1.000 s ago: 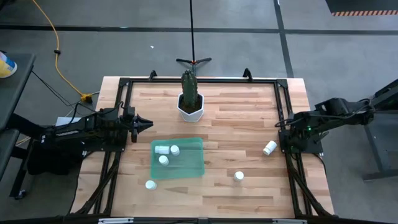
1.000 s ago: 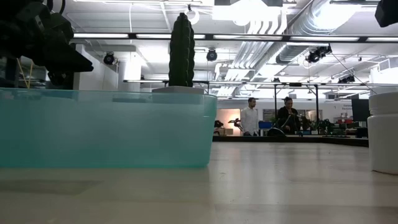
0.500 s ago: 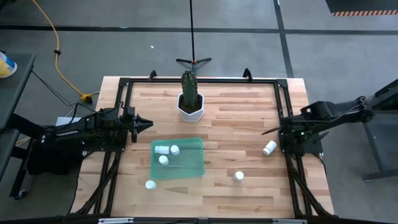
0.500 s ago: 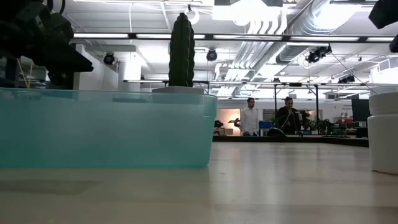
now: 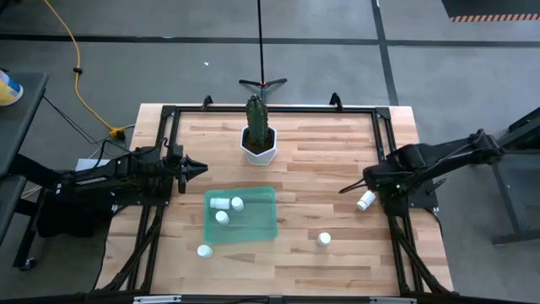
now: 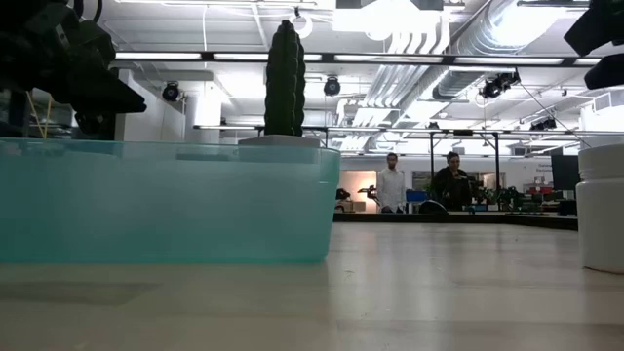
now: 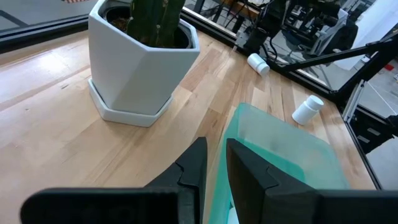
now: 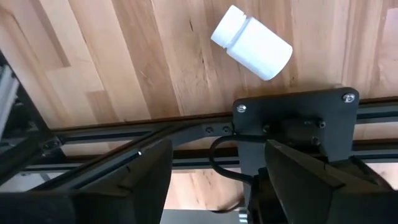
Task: Pick and place pill bottles into a basket
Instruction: Put the white pill bottle into the green bin
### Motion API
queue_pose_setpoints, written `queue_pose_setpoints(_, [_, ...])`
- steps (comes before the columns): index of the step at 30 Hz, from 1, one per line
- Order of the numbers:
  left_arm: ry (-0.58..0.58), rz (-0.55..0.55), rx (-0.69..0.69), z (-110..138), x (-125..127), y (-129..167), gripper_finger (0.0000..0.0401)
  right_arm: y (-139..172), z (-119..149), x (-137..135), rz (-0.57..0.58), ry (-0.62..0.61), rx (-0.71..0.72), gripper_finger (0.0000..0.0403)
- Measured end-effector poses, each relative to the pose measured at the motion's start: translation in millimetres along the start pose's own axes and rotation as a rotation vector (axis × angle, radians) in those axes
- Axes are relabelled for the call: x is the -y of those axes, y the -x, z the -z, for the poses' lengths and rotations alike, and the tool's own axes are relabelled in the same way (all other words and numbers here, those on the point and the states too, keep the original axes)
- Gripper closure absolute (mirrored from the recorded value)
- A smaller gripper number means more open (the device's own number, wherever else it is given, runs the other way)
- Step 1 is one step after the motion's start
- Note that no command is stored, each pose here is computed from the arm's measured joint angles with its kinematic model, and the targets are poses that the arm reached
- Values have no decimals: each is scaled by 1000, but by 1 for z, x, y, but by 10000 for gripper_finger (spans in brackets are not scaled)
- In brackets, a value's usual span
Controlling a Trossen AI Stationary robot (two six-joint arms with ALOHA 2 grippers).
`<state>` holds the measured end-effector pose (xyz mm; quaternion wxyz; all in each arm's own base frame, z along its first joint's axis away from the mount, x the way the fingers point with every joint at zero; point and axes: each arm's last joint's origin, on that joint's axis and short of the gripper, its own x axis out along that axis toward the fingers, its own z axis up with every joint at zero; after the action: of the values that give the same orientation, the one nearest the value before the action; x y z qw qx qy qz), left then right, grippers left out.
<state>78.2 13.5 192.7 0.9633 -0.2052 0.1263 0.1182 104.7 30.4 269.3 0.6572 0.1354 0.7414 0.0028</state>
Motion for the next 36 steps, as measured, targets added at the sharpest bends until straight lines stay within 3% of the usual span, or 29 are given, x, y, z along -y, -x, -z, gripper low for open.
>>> queue_pose_setpoints(7, [0, 0, -1, 0, 0, 0, 304, -5, -13, 0, 25, -6, -57, 157])
queue_pose_setpoints(13, [0, 2, -2, 0, 0, 0, 304, -1, -11, 8, 8, -18, -21, 157])
queue_pose_setpoints(28, [0, 0, -10, 1, 0, 0, 304, 19, 58, 33, -84, -277, 406, 157])
queue_pose_setpoints(36, [0, -15, -4, 1, -1, 0, 304, 17, 76, 40, -62, -342, 546, 157])
